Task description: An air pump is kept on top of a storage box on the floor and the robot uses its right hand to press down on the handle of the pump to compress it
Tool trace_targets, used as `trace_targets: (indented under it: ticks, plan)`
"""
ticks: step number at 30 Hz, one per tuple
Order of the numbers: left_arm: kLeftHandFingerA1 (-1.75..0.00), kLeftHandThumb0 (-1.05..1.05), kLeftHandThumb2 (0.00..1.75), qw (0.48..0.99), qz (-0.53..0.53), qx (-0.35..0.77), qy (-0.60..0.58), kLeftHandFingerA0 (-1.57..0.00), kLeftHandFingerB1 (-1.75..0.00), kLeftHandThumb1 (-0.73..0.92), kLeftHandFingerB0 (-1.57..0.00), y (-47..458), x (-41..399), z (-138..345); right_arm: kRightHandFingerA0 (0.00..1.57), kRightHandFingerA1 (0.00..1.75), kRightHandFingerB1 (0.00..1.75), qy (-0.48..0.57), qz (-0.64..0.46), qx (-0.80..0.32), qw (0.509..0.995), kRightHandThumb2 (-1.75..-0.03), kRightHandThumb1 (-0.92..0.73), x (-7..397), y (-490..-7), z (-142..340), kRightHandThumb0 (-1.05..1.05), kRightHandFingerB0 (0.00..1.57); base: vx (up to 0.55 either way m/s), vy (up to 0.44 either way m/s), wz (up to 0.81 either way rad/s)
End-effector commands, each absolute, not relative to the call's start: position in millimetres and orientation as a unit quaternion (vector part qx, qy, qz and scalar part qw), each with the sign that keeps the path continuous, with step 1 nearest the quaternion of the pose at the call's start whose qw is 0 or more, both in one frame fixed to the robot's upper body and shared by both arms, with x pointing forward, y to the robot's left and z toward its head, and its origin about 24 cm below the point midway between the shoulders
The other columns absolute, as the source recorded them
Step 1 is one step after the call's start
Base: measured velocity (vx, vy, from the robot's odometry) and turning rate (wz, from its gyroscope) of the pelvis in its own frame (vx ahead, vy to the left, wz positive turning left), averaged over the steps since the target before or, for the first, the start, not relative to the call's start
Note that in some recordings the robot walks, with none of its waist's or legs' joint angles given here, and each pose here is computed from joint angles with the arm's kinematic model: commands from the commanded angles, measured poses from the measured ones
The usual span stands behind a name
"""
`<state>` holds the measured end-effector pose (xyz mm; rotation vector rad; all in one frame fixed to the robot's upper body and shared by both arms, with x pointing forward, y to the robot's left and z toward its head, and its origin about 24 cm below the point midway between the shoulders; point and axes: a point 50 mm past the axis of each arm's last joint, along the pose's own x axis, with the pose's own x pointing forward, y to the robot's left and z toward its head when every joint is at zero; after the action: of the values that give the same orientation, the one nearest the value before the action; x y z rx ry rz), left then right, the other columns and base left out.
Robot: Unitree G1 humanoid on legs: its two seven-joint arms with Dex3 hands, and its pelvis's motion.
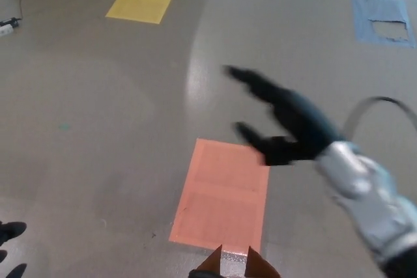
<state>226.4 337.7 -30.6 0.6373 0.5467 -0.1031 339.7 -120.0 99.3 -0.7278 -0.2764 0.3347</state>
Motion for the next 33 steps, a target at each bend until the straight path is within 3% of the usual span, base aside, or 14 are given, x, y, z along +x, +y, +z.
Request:
trace_targets:
  ticks: [1, 5, 10, 11, 12, 18, 19, 22, 24, 25, 27, 28, 33]
  plan:
    - [-0.48, -0.34, 1.13, 0.901, -0.046, 0.335, 0.273, 0.0, -0.47, 0.57, 0.0, 344.2, 224.3, -29.5, 0.01, 0.48, 0.46, -0.041, -0.026, -0.285, 0.957, -1.11, -0.57, 313.8, -229.5, 52.6, -0.35, 0.0, 0.0, 0.0, 0.0]
    - [-0.48, -0.34, 1.13, 0.899, -0.051, 0.334, 0.279, 0.0, -0.47, 0.57, 0.0, 338.5, 223.9, -35.3, 0.0, 0.47, 0.46, 0.102, -0.103, -0.259, 0.955, -1.12, -0.61, 287.1, -259.7, -11.6, -0.33, 0.0, 0.0, 0.0, 0.0]
    - [-0.48, -0.34, 1.13, 0.9, -0.05, 0.324, 0.286, 0.0, -0.47, 0.58, 0.0, 340.8, 221.6, -36.1, 0.0, 0.46, 0.45, 0.185, -0.114, -0.277, 0.936, -1.11, -0.61, 278.7, -263.9, -37.1, -0.33, 0.0, 0.0, 0.0, 0.0]
    - [-0.48, -0.34, 1.14, 0.899, -0.05, 0.327, 0.286, 0.0, -0.47, 0.58, 0.0, 340.4, 220.2, -37.2, 0.21, 0.31, 0.29, 0.216, -0.121, -0.284, 0.926, -0.66, -0.87, 271.2, -268.1, -46.5, -0.6, 0.18, 0.0, 0.0, 0.0]
    - [-0.48, -0.34, 1.14, 0.898, -0.052, 0.331, 0.287, 0.0, -0.47, 0.58, 0.0, 339.6, 219.3, -38.3, 0.0, 0.46, 0.45, 0.248, -0.122, -0.288, 0.917, -1.12, -0.6, 263.9, -272.2, -54.7, -0.33, 0.0, 0.0, 0.0, 0.0]
    - [-0.48, -0.34, 1.13, 0.894, -0.058, 0.331, 0.296, 0.0, -0.47, 0.58, 0.0, 336.4, 216.1, -43.5, 0.0, 0.47, 0.46, 0.347, -0.112, -0.289, 0.885, -1.12, -0.6, 233.8, -283.0, -80.8, -0.33, 0.0, 0.0, 0.0, 0.0]
    - [-0.48, -0.34, 1.14, 0.896, -0.058, 0.328, 0.294, 0.0, -0.47, 0.59, 0.0, 336.6, 218.9, -41.5, 0.05, 0.38, 0.36, 0.37, -0.099, -0.291, 0.877, -1.02, -0.72, 230.3, -283.0, -84.8, -0.67, 0.05, 0.0, 0.0, 0.0]
    - [-0.48, -0.34, 1.14, 0.895, -0.061, 0.333, 0.291, 0.0, -0.47, 0.59, 0.0, 336.3, 220.0, -40.3, 0.07, 0.31, 0.29, 0.407, -0.091, -0.27, 0.868, -1.01, -0.75, 222.3, -284.0, -91.8, -0.72, 0.07, 0.0, 0.0, 0.0]
    - [-0.48, -0.34, 1.14, 0.895, -0.053, 0.335, 0.289, 0.0, -0.47, 0.59, 0.0, 336.3, 223.7, -38.6, 0.04, 0.35, 0.34, 0.42, -0.091, -0.256, 0.866, -1.02, -0.73, 219.5, -284.5, -94.1, -0.66, 0.04, 0.0, 0.0, 0.0]
    - [-0.48, -0.34, 1.14, 0.896, -0.052, 0.335, 0.288, 0.0, -0.47, 0.58, 0.0, 336.6, 225.5, -37.2, 0.04, 0.38, 0.37, 0.425, -0.088, -0.256, 0.864, -1.02, -0.76, 218.4, -284.6, -94.9, -0.73, 0.04, 0.0, 0.0, 0.0]
    - [-0.48, -0.34, 1.14, 0.901, -0.048, 0.327, 0.282, 0.0, -0.47, 0.59, 0.0, 336.7, 233.3, -32.0, 0.06, 0.24, 0.23, 0.443, -0.053, -0.286, 0.848, -1.08, -0.83, 216.5, -285.1, -96.6, -0.78, 0.08, 0.0, 0.0, 0.0]
    - [-0.48, -0.33, 1.14, 0.903, -0.042, 0.323, 0.28, 0.0, -0.47, 0.6, 0.0, 336.8, 235.4, -30.9, 0.03, 0.22, 0.2, 0.447, -0.043, -0.295, 0.843, -1.12, -0.87, 217.2, -285.0, -96.3, -0.75, 0.03, 0.0, 0.0, 0.0]
    - [-0.48, -0.33, 1.14, 0.902, -0.015, 0.327, 0.28, 0.0, -0.47, 0.6, 0.0, 339.0, 240.2, -29.3, 0.06, 0.26, 0.22, 0.443, -0.006, -0.325, 0.835, -1.07, -0.84, 223.4, -279.9, -94.6, -0.75, 0.07, 0.0, 0.0, 0.0]
